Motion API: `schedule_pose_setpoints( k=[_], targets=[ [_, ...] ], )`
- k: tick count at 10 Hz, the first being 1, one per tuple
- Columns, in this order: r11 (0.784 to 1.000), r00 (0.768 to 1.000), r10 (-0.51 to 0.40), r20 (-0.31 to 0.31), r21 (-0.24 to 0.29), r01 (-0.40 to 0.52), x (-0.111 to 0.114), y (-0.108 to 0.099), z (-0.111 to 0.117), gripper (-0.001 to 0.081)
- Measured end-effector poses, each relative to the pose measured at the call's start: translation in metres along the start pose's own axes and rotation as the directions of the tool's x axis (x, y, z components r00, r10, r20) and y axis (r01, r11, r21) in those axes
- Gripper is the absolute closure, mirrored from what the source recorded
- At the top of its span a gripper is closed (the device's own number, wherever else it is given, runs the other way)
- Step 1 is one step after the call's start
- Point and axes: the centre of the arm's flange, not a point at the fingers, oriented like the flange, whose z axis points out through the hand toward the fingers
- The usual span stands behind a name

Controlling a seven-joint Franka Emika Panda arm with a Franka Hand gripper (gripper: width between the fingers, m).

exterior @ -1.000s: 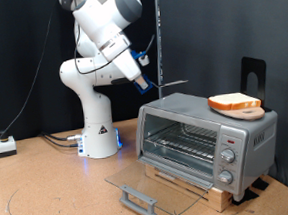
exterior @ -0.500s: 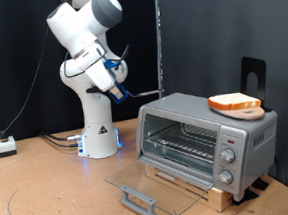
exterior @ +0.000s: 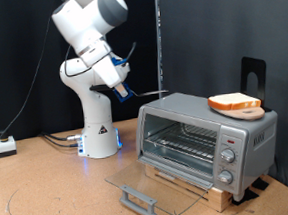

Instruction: Make a piece of toast with the oven

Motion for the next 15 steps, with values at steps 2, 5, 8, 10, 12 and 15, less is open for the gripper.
schedule_pose_setpoints(
  k=[2,5,8,10,12,15],
  targets=[
    [0.997,0.981,-0.063,0.182,-0.039,0.072,0.019,-0.02,0.02,0.0384],
    [0.999,0.943,-0.015,0.332,0.044,0.0,0.038,-0.021,0.052,0.0384],
    [0.999,0.961,-0.023,0.277,0.035,0.014,0.035,-0.023,0.057,0.0384],
    [0.999,0.964,-0.014,0.265,0.047,0.002,0.033,-0.027,0.065,0.0384],
    [0.998,0.969,-0.005,0.246,0.062,-0.011,0.037,-0.033,0.071,0.0384],
    [0.998,0.973,0.014,0.23,0.063,-0.029,0.046,-0.043,0.076,0.0384]
  ],
)
